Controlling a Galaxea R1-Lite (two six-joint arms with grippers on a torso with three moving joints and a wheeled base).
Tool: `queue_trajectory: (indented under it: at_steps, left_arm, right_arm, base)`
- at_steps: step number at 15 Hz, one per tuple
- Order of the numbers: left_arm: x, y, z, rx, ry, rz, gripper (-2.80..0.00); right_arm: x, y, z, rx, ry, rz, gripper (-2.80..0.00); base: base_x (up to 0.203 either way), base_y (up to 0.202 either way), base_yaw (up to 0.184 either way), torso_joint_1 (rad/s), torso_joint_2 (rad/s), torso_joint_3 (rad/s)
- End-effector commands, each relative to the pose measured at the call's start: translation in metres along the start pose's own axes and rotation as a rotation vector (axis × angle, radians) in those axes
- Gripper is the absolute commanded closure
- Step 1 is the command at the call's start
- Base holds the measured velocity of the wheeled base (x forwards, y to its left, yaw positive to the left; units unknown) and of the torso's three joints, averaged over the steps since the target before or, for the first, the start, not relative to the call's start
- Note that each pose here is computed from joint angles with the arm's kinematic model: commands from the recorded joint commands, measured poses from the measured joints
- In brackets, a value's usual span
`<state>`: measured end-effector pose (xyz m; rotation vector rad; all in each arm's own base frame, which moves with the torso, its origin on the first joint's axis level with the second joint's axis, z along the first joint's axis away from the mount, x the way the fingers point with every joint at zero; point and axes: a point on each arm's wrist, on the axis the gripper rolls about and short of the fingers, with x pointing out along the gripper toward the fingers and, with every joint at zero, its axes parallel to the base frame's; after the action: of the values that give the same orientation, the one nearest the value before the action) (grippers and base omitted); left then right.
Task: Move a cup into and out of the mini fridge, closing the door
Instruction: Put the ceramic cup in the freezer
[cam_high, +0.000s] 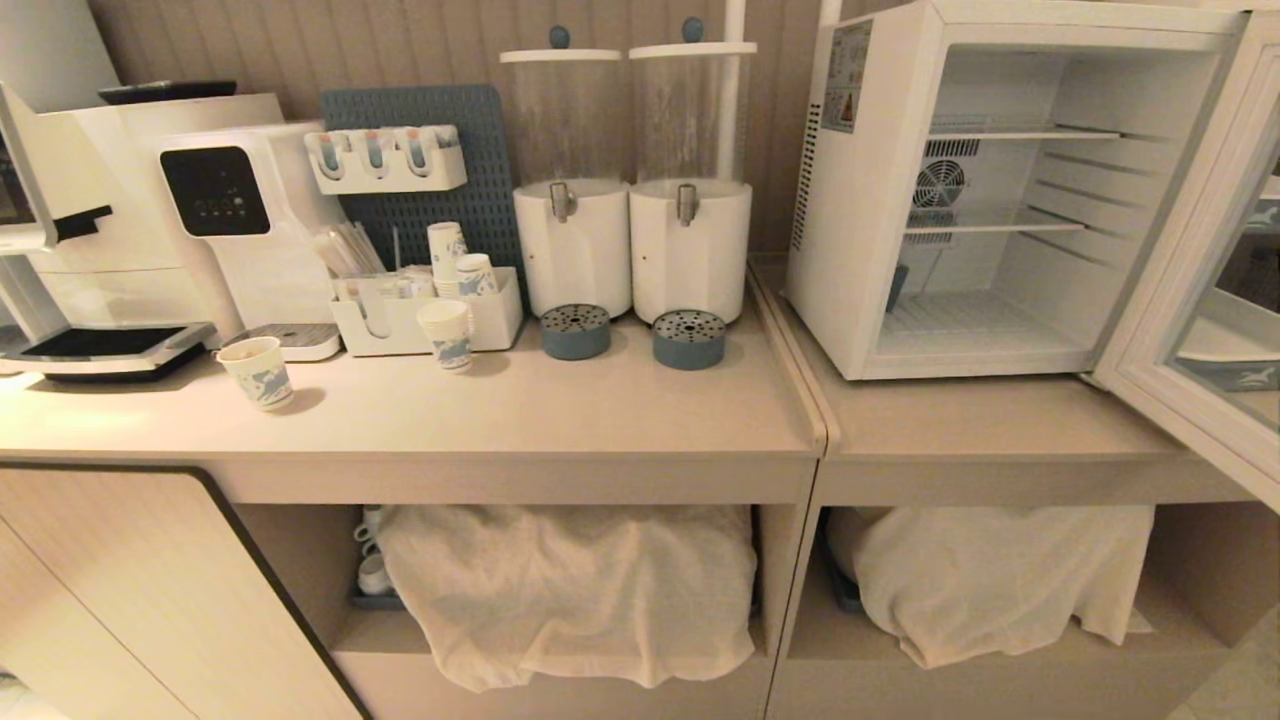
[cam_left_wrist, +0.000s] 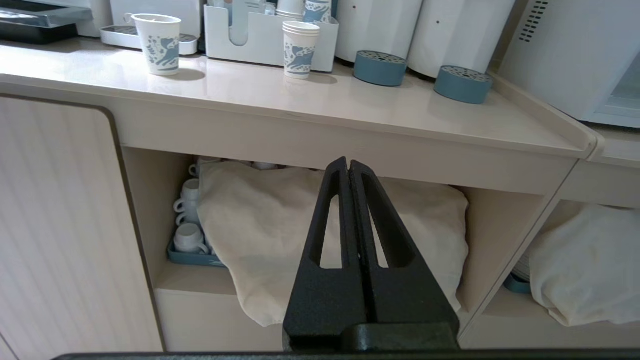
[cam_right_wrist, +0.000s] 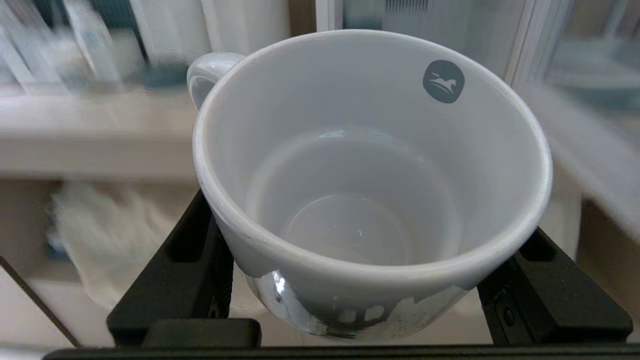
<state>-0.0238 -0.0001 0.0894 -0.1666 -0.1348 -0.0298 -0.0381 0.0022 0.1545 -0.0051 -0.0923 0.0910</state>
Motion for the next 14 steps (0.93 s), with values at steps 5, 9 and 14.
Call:
queue_trajectory:
  at_steps: [5, 9, 14]
  left_arm:
    - [0.001, 0.002, -0.011, -0.002, 0.034, 0.006, 0.00]
    - [0.001, 0.002, -0.011, -0.002, 0.033, 0.006, 0.00]
    - [0.001, 0.002, -0.011, -0.002, 0.032, 0.005, 0.00]
  right_arm:
    - [0.116, -0.010, 0.092, 0.044, 0.240, 0.058, 0.00]
    - [0.231, -0.021, 0.085, 0.054, 0.324, 0.043, 0.00]
    - [0.362, -0.039, 0.046, 0.028, 0.270, -0.133, 0.00]
  base:
    - [0.000, 0.000, 0.000, 0.000, 0.00, 0.000]
    - [0.000, 0.000, 0.000, 0.000, 0.00, 0.000]
    - [0.000, 0.000, 0.000, 0.000, 0.00, 0.000]
